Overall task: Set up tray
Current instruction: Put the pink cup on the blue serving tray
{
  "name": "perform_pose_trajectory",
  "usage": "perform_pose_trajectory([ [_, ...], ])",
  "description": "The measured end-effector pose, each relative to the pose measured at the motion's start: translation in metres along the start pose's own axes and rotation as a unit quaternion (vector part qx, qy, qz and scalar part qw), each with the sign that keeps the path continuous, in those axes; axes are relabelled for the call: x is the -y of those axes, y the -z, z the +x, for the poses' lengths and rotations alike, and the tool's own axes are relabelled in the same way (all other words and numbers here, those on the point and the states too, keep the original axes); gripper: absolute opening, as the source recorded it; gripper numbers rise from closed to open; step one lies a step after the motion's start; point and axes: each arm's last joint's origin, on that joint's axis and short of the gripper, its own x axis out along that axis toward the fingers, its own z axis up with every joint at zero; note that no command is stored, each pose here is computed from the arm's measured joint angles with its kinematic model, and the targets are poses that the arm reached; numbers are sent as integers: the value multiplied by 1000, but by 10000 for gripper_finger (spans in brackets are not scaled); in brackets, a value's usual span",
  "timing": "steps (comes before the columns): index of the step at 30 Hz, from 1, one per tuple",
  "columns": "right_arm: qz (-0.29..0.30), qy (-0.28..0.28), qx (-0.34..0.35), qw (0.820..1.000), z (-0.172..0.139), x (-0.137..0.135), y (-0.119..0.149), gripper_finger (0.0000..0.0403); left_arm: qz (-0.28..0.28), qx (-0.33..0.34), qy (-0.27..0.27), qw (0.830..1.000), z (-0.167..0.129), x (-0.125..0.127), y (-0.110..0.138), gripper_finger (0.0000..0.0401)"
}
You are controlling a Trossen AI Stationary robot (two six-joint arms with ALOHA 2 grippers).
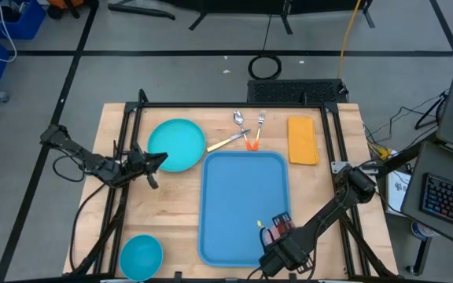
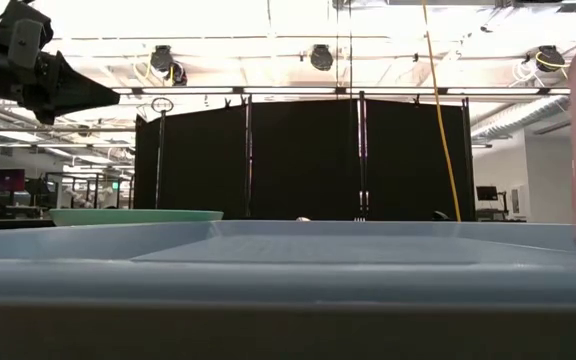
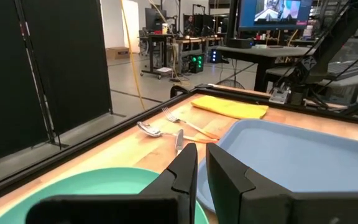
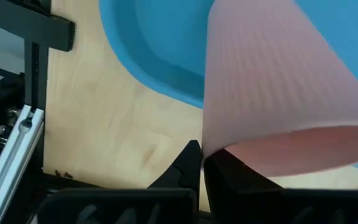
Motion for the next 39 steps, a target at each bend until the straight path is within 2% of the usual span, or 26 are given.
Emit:
perform_pose_trajectory([
  [8, 12, 0, 19, 1000, -8, -1, -1, 0, -1, 0, 0, 1000, 0, 0, 0, 37],
  [28, 55, -50, 38, 997, -10, 1, -9, 4, 0, -1, 0, 1000, 0, 0, 0, 37],
  [32, 94, -62, 55, 992, -10, 2, -13, 8, 1, -2, 0, 1000, 0, 0, 0, 37],
  [39, 199, -97, 31, 975, -11, 5, -13, 3, 2, -2, 0, 1000, 0, 0, 1, 37],
])
